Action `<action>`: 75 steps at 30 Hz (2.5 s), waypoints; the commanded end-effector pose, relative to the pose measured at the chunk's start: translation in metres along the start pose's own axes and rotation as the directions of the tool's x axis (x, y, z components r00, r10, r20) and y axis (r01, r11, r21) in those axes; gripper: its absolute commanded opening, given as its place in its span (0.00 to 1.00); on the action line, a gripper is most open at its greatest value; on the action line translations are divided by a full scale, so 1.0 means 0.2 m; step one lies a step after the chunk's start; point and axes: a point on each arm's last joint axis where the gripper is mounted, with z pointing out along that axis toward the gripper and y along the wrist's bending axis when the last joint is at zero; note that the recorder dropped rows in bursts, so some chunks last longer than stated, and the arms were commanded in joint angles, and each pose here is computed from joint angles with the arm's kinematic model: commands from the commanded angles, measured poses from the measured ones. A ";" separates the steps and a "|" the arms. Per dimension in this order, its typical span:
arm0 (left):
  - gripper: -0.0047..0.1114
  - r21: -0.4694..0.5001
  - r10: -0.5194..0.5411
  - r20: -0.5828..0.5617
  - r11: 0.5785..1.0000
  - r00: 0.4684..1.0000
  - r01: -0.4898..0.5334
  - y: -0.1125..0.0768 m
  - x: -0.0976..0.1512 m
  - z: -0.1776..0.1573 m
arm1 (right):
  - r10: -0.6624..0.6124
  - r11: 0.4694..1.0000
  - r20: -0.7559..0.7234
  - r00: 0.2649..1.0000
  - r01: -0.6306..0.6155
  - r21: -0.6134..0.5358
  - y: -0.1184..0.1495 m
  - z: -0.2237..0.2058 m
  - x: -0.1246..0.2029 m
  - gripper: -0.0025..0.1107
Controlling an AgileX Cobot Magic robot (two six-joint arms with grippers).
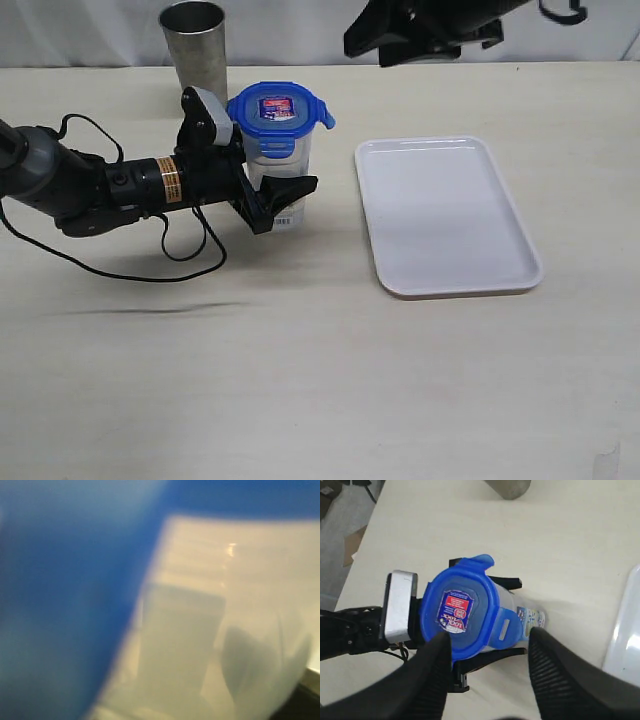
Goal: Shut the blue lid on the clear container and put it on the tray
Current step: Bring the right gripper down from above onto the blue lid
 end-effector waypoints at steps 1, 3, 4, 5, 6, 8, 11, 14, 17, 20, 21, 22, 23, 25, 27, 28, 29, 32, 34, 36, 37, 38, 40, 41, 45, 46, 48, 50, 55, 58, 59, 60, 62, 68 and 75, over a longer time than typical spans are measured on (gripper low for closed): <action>0.04 -0.008 0.008 -0.066 1.000 0.998 -0.009 0.00 0.04 0.00 | 0.001 1.000 -0.053 0.999 -0.002 -0.016 0.00 0.17 0.03 0.43; 0.04 -0.008 0.008 -0.066 1.000 0.998 -0.009 0.00 0.04 0.00 | 0.005 1.000 -0.058 0.998 -0.006 -0.011 -0.01 0.24 0.04 0.43; 0.04 -0.008 0.008 -0.066 1.000 0.998 -0.009 0.00 0.04 0.00 | 0.012 1.000 -0.055 0.998 -0.013 -0.009 -0.02 0.25 0.04 0.43; 0.04 -0.008 0.008 -0.066 1.000 0.998 -0.009 0.00 0.04 0.00 | 0.025 1.000 -0.056 0.998 -0.026 -0.011 -0.03 0.28 0.04 0.43; 0.04 -0.008 0.008 -0.066 1.000 0.998 -0.009 0.00 0.04 0.00 | 0.029 0.999 -0.054 0.998 -0.030 -0.016 -0.03 0.29 0.04 0.43; 0.04 -0.008 0.008 -0.066 1.000 0.998 -0.009 0.00 0.04 0.00 | 0.032 0.999 -0.056 0.998 -0.033 -0.012 -0.05 0.30 0.04 0.43; 0.04 -0.007 0.008 -0.063 1.000 0.998 -0.009 0.00 0.03 0.00 | 0.047 0.999 -0.067 0.997 -0.049 -0.022 -0.06 0.33 0.05 0.43; 0.04 -0.007 0.008 -0.063 1.000 0.998 -0.009 0.00 0.03 0.00 | 0.055 0.998 -0.078 0.995 -0.058 -0.034 -0.07 0.36 0.05 0.43; 0.04 -0.007 0.008 -0.063 1.000 0.998 -0.009 0.00 0.03 0.00 | 0.060 0.997 -0.082 0.995 -0.063 -0.040 -0.08 0.38 0.06 0.43; 0.04 -0.007 0.008 -0.063 1.000 0.998 -0.009 0.00 0.03 0.00 | 0.056 0.997 -0.082 0.995 -0.059 -0.039 -0.08 0.38 0.06 0.43; 0.04 -0.007 0.008 -0.063 1.000 0.998 -0.009 0.00 0.03 0.00 | 0.056 0.998 -0.081 0.995 -0.059 -0.038 -0.08 0.38 0.06 0.43; 0.04 -0.007 0.008 -0.062 1.000 0.998 -0.009 0.00 0.03 0.00 | 0.056 0.998 -0.081 0.995 -0.059 -0.038 -0.08 0.38 0.06 0.43; 0.04 -0.007 0.008 -0.062 1.000 0.998 -0.009 0.00 0.03 0.00 | 0.056 0.998 -0.078 0.995 -0.059 -0.037 -0.08 0.38 0.06 0.43; 0.04 -0.007 0.008 -0.062 1.000 0.998 -0.009 0.00 0.03 0.00 | 0.055 0.998 -0.078 0.995 -0.058 -0.036 -0.09 0.39 0.06 0.43; 0.04 -0.007 0.006 -0.062 1.000 0.998 -0.006 0.00 0.03 0.00 | 0.057 0.997 -0.083 0.995 -0.062 -0.053 -0.09 0.41 0.06 0.43; 0.04 -0.007 0.006 -0.062 1.000 0.998 -0.006 0.00 0.03 0.00 | 0.063 0.996 -0.085 0.994 -0.068 -0.057 -0.09 0.41 0.06 0.43; 0.04 -0.007 0.006 -0.062 1.000 0.998 -0.006 0.00 0.03 0.00 | 0.068 0.996 -0.090 0.994 -0.073 -0.057 -0.10 0.42 0.07 0.43; 0.04 -0.007 0.006 -0.062 1.000 0.998 -0.006 0.00 0.03 0.00 | 0.064 0.996 -0.098 0.993 -0.070 -0.057 -0.11 0.44 0.07 0.43; 0.04 -0.007 0.006 -0.062 1.000 0.998 -0.006 0.00 0.03 0.00 | 0.064 0.996 -0.100 0.993 -0.070 -0.059 -0.11 0.44 0.07 0.43; 0.04 -0.007 0.006 -0.062 1.000 0.998 -0.006 0.00 0.03 0.00 | 0.068 0.995 -0.115 0.991 -0.075 -0.058 -0.12 0.46 0.08 0.43; 0.04 -0.007 0.006 -0.062 1.000 0.998 -0.006 0.00 0.03 0.00 | 0.068 0.995 -0.115 0.991 -0.075 -0.058 -0.12 0.46 0.08 0.43; 0.04 -0.007 0.006 -0.062 1.000 0.998 -0.006 0.00 0.03 0.00 | 0.048 0.997 -0.108 0.993 -0.054 -0.057 -0.12 0.46 0.08 0.43; 0.04 -0.008 -0.003 -0.062 1.000 0.998 0.002 0.00 0.03 0.00 | 0.031 0.998 -0.080 0.996 -0.035 -0.053 -0.12 0.41 0.06 0.43; 0.04 -0.008 -0.003 -0.062 1.000 0.998 0.002 0.00 0.03 0.00 | 0.021 0.999 -0.056 0.998 -0.024 -0.041 -0.12 0.39 0.04 0.43; 0.04 -0.008 -0.009 -0.062 1.000 0.998 0.009 0.00 0.03 0.00 | -0.046 0.999 -0.025 0.999 0.046 0.026 -0.13 0.33 0.02 0.44; 0.04 -0.008 -0.009 -0.062 1.000 0.998 0.009 0.00 0.03 0.00 | -0.050 0.998 -0.025 0.998 0.050 0.029 -0.13 0.33 0.02 0.47; 0.04 -0.008 -0.009 -0.062 1.000 0.998 0.009 0.00 0.03 0.00 | -0.050 0.998 -0.021 0.999 0.050 0.030 -0.13 0.33 0.02 0.52; 0.04 -0.008 -0.009 -0.062 1.000 0.998 0.009 0.00 0.03 0.00 | -0.044 0.999 0.002 0.999 0.044 0.028 -0.12 0.31 0.01 0.53; 0.04 -0.008 -0.009 -0.062 1.000 0.998 0.009 0.00 0.03 0.00 | -0.024 0.999 0.058 0.998 0.026 -0.028 -0.06 0.25 -0.02 0.44; 0.04 -0.008 -0.009 -0.062 1.000 0.998 0.009 0.00 0.03 0.00 | -0.036 0.998 0.043 0.998 0.038 -0.047 -0.03 0.22 -0.02 0.42; 0.04 -0.008 -0.009 -0.062 1.000 0.998 0.009 0.00 0.03 0.00 | -0.038 0.998 0.021 0.999 0.040 -0.058 -0.03 0.22 -0.01 0.42; 0.04 -0.008 -0.009 -0.062 1.000 0.998 0.009 0.00 0.03 0.00 | -0.044 0.997 0.002 0.999 0.044 -0.067 -0.02 0.22 0.00 0.42; 0.04 -0.008 -0.009 -0.062 1.000 0.998 0.009 0.00 0.03 0.00 | -0.078 0.996 -0.026 0.997 0.077 -0.053 -0.01 0.24 0.02 0.42; 0.04 -0.008 -0.009 -0.062 1.000 0.998 0.009 0.00 0.03 0.00 | -0.106 0.994 -0.019 0.994 0.105 -0.023 0.05 0.28 0.03 0.42; 0.04 -0.008 -0.011 -0.062 1.000 0.998 0.011 0.00 0.03 0.00 | -0.080 0.995 -0.020 0.997 0.081 0.049 0.03 0.29 0.03 0.42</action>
